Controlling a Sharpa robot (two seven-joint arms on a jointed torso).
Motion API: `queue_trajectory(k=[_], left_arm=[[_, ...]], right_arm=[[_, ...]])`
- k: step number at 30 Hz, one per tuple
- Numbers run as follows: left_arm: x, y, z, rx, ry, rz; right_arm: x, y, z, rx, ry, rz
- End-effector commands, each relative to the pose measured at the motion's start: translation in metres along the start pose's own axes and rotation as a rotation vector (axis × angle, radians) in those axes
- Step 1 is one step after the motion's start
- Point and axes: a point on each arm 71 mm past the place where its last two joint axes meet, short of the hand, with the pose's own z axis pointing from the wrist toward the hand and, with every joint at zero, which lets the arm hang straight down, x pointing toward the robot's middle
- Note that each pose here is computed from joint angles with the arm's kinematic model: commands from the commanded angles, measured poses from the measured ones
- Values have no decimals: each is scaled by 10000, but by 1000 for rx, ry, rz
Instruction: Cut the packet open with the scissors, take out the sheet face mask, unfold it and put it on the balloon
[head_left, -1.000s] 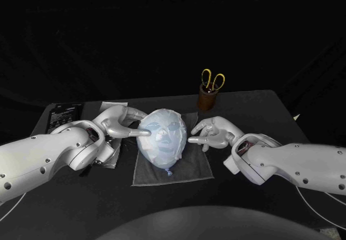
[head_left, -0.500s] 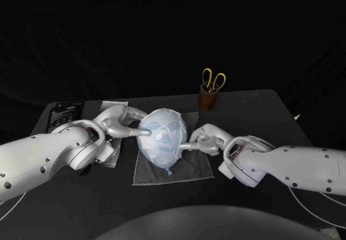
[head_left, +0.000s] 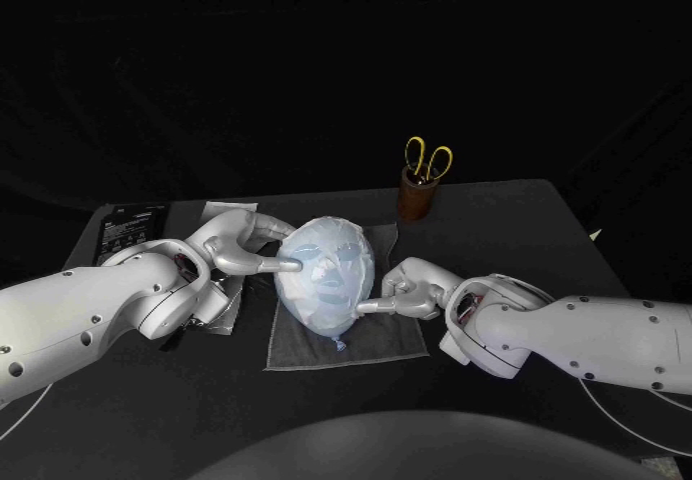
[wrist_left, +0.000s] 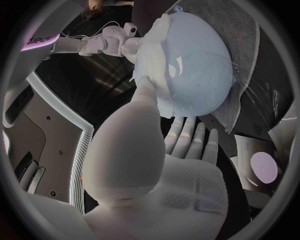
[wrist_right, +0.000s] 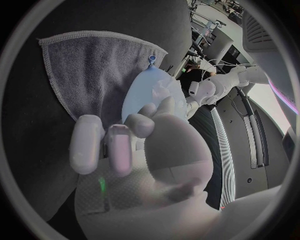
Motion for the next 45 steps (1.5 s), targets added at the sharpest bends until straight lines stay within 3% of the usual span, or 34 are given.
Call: queue_trajectory(k=[1, 11, 24, 45], left_arm=[[65, 10, -2, -6, 43, -7], [66, 10, -1, -6, 44, -7], [70, 8, 0, -6, 46, -7], [40, 35, 1, -15, 37, -5]], right_arm=[[47, 31, -6, -15, 35, -41], [89, 80, 5, -36, 32, -29], [98, 19, 139, 5, 20, -6], [-59, -214, 110, 16, 16, -95]])
